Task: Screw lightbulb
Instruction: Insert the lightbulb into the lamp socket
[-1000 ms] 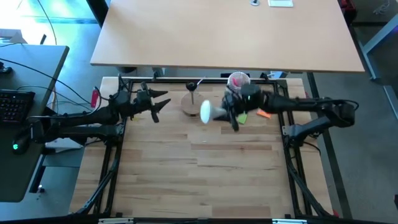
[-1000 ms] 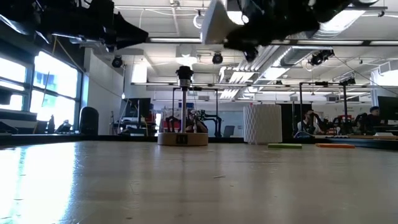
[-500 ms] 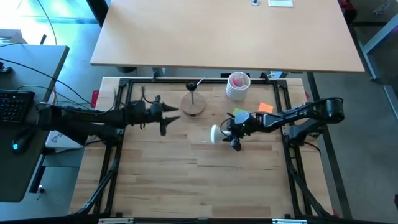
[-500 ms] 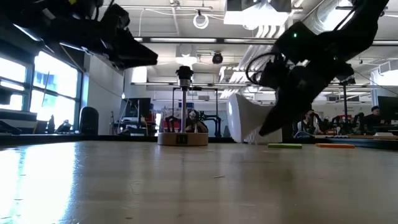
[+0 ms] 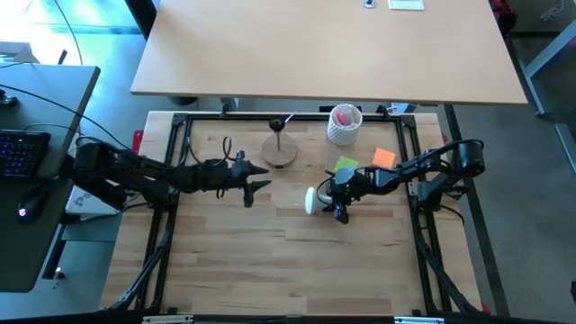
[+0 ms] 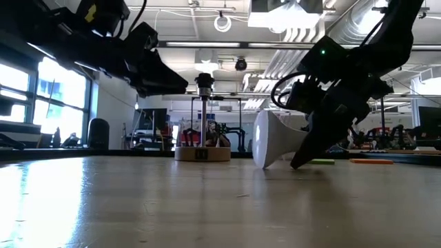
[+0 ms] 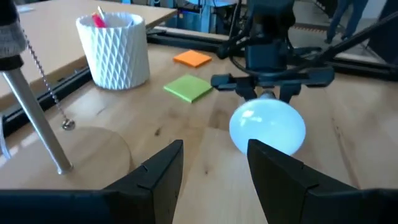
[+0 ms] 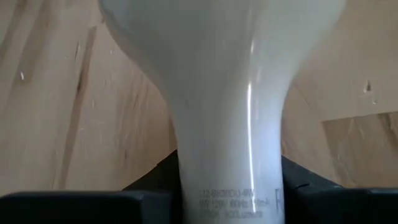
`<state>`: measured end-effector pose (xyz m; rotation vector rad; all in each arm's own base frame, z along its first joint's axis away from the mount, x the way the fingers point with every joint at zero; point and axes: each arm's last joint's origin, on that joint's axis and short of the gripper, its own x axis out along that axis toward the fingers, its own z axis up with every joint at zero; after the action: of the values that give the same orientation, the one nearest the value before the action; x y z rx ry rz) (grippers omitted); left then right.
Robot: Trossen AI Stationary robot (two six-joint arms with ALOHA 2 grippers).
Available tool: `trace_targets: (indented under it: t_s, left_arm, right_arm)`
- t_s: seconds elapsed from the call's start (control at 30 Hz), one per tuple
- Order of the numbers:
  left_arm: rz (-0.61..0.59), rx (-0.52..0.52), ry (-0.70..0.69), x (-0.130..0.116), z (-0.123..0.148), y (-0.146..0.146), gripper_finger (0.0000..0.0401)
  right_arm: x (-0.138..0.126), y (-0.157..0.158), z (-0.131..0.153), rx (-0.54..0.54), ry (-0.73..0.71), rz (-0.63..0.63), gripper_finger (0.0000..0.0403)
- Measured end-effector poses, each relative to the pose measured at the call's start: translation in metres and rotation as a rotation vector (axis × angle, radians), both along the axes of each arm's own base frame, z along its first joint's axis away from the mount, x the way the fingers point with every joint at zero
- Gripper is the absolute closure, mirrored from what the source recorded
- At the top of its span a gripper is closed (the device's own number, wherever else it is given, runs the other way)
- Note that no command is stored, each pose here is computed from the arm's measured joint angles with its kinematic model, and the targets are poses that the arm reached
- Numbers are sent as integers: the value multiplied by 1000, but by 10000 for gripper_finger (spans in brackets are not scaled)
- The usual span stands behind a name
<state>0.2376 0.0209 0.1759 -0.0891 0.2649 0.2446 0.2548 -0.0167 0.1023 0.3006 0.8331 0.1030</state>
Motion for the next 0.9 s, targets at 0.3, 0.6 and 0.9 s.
trace_targets:
  t_s: [0.3,0.6,0.9]
  left_arm:
    - [-31,-58,25,3,-5,-5,227]
    - [-64,-54,102,0,-11,-12,227]
    - [-69,-40,109,-1,-12,-12,227]
  right_arm:
    - [0,1,6,-1,38,34,182]
    - [11,-1,25,-47,128,13,163]
    - [11,0,26,-19,155,20,162]
